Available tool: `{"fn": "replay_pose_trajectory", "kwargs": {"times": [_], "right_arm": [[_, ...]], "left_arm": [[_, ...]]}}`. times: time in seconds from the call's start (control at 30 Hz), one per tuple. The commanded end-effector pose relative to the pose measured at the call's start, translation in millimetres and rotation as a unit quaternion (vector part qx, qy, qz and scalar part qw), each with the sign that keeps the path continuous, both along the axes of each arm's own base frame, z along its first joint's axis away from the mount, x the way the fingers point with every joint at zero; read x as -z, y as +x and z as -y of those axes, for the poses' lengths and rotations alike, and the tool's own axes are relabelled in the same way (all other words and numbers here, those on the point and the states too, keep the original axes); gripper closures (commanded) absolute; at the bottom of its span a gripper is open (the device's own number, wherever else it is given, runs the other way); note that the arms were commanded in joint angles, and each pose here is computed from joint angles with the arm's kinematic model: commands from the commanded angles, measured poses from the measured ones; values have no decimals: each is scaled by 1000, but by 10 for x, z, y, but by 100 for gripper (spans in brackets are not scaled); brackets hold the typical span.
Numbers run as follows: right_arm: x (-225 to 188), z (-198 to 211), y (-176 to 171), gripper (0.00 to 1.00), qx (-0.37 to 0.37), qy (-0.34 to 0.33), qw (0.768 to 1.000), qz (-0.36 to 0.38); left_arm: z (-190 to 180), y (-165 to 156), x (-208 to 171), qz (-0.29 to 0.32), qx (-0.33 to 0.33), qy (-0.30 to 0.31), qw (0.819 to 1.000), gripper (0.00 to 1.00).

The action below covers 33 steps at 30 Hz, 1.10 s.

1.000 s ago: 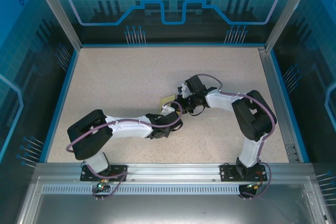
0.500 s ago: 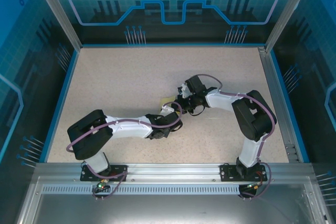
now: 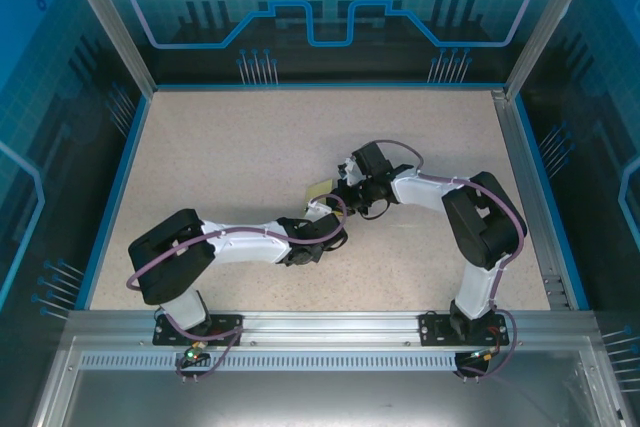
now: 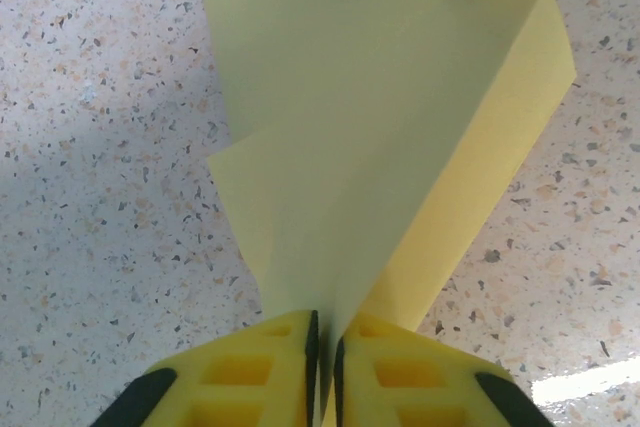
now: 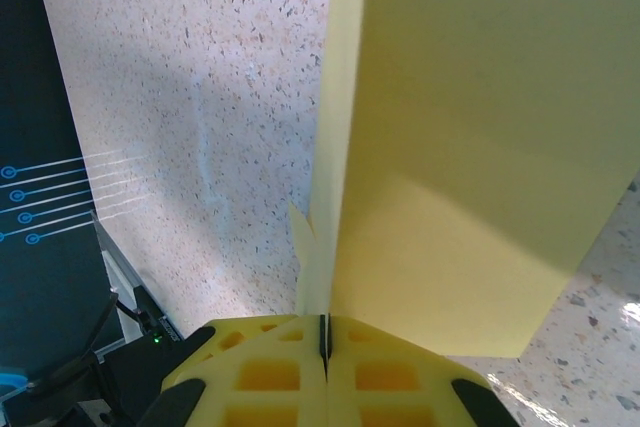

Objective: Fold a paper plane with a square sheet of paper (pick it up from the middle)

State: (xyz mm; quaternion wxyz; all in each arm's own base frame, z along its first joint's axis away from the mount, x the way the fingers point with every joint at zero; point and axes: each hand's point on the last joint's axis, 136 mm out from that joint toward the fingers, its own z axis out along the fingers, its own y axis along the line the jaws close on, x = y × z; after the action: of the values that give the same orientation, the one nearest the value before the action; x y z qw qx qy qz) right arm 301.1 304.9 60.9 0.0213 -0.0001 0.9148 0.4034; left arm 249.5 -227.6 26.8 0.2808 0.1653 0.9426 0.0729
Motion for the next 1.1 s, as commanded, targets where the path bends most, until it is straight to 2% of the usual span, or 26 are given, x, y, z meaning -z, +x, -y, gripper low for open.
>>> {"fn": "replay_pose_trajectory", "kwargs": {"times": [0.0,0.1,0.23,0.37,0.53,0.77,1.07], "right_arm": [[-39,-54,-52,93,-13,1,1000,-3],[-82,-18,-50,88,-10,-3,1000,7],[-191,106,-39,77,1,-9,1000,28],[-320,288,-23,65,19,-8,999,51],[-404,456,-37,57,35,-8,997,70],[-356,255,-123,58,2,0,998,69],[-224,-165,-128,72,-38,-1,998,58]], "left_arm": [[-100,1,78,-1,-13,13,1000,89],[-85,4,101,-16,-19,-19,1000,93],[-35,-3,75,-42,-16,-97,994,95],[27,0,5,-77,-4,-193,978,96],[7,24,-67,-106,-1,-270,957,95],[38,25,-31,-151,-4,-348,925,95],[-32,34,79,-179,-32,-381,906,95]]}}
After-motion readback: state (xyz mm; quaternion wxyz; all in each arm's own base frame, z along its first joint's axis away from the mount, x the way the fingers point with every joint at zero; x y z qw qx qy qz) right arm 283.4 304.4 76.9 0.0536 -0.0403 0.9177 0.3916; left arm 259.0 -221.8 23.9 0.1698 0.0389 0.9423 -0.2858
